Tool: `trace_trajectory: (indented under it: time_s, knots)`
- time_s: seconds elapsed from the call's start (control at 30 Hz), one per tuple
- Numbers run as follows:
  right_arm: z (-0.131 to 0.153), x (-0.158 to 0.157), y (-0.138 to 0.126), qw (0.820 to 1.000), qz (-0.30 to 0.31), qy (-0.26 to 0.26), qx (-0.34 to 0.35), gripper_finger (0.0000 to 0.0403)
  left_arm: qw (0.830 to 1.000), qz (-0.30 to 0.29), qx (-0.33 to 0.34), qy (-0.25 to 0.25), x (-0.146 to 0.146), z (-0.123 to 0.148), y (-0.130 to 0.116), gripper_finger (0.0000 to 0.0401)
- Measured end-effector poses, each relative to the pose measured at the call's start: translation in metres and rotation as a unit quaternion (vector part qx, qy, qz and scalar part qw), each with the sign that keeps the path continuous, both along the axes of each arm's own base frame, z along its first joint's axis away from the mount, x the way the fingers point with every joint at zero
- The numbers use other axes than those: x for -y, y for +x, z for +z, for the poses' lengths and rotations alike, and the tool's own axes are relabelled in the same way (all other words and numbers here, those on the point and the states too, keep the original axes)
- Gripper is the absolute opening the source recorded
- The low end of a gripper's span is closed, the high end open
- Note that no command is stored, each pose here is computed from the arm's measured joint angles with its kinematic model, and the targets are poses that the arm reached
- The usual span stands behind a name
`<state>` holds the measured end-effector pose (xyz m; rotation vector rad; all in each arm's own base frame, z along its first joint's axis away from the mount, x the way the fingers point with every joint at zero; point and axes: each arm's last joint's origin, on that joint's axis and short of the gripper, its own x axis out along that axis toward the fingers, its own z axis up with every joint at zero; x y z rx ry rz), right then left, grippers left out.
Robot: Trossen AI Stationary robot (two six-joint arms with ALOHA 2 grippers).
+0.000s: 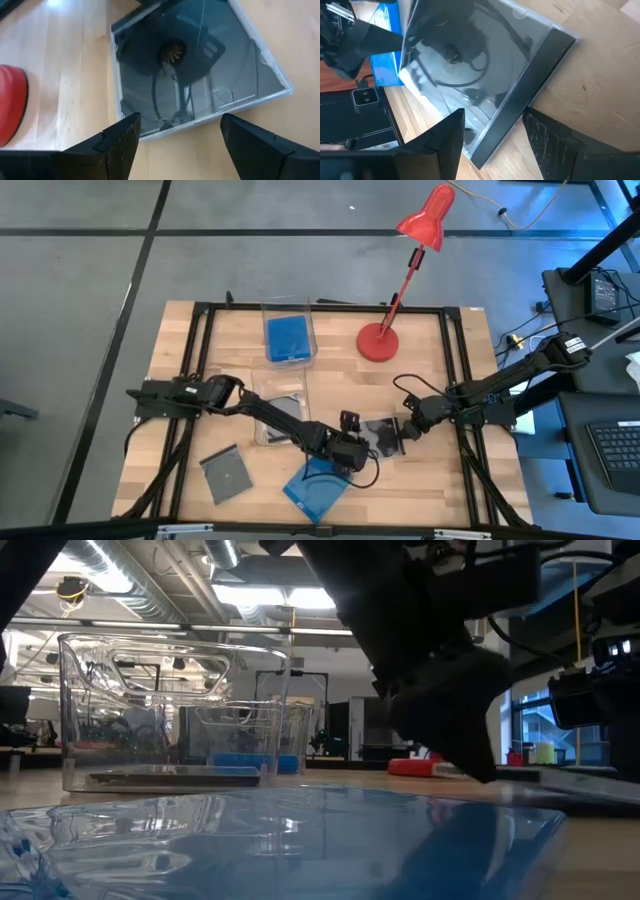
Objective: Pick & place jewel cases by type
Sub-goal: Put the top black cd case into the bottom transparent bin
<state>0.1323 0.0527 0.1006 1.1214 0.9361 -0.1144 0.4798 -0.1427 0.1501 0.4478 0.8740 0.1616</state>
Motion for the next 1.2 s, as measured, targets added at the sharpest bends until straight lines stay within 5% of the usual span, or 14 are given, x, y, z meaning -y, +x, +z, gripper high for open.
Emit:
trace_trajectory:
  time_s: [0.43,0.87,1.2]
  knots:
    - [0.0,0.0,0.0,1.0,0.002,0.004,0.002,0.0211,0.996,-0.016,0.06,0.059,0.009,0.046,0.012,0.0271]
    - [0.001,-0.001,0.001,1.0,0.007,0.01,0.018,0.0211,0.991,-0.024,0.1,0.087,0.011,0.052,0.019,0.0271]
    - [0.002,-0.002,0.002,1.0,0.014,0.014,0.02,0.0212,0.986,-0.105,0.067,0.109,0.013,0.049,0.019,0.0271]
